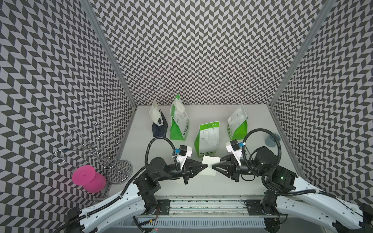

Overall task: Staple the receipts to the bags
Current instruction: Pick up the receipt from the center of the board, then hold the receipt from the takeout bag, then pick up the stapler from the center of the board.

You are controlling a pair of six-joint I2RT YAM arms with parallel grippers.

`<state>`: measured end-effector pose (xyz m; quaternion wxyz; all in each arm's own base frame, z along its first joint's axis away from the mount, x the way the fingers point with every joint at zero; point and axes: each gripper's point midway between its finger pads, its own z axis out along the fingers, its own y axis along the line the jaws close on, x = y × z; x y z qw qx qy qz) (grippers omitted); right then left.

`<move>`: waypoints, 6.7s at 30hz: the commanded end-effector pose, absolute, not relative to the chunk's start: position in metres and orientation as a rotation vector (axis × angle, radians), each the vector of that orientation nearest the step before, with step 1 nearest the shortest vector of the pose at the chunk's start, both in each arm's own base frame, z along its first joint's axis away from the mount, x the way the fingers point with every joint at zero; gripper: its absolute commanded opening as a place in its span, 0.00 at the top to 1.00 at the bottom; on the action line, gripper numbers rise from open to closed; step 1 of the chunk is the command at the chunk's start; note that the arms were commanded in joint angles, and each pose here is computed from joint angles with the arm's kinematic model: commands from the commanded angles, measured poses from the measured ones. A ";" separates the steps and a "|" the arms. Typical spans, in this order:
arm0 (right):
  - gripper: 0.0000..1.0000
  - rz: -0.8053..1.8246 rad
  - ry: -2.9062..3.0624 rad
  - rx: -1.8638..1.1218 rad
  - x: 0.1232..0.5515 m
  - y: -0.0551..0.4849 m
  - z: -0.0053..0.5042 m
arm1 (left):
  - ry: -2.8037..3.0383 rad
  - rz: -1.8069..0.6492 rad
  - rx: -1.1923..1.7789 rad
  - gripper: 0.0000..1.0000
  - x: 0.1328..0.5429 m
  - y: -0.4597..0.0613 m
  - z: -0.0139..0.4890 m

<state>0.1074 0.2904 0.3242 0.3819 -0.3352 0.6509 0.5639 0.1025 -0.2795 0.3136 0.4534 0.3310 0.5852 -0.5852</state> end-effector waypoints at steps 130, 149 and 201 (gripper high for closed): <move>1.00 0.746 1.966 -0.728 0.346 0.267 0.273 | 1.757 -1.131 1.183 0.68 0.351 -0.321 0.285; 1.00 0.718 1.974 -0.747 0.349 0.271 0.271 | 1.752 -1.106 1.201 0.76 0.350 -0.324 0.286; 0.27 0.125 2.733 -0.039 0.284 0.133 0.081 | 1.937 -0.805 0.657 1.00 0.338 -0.304 0.281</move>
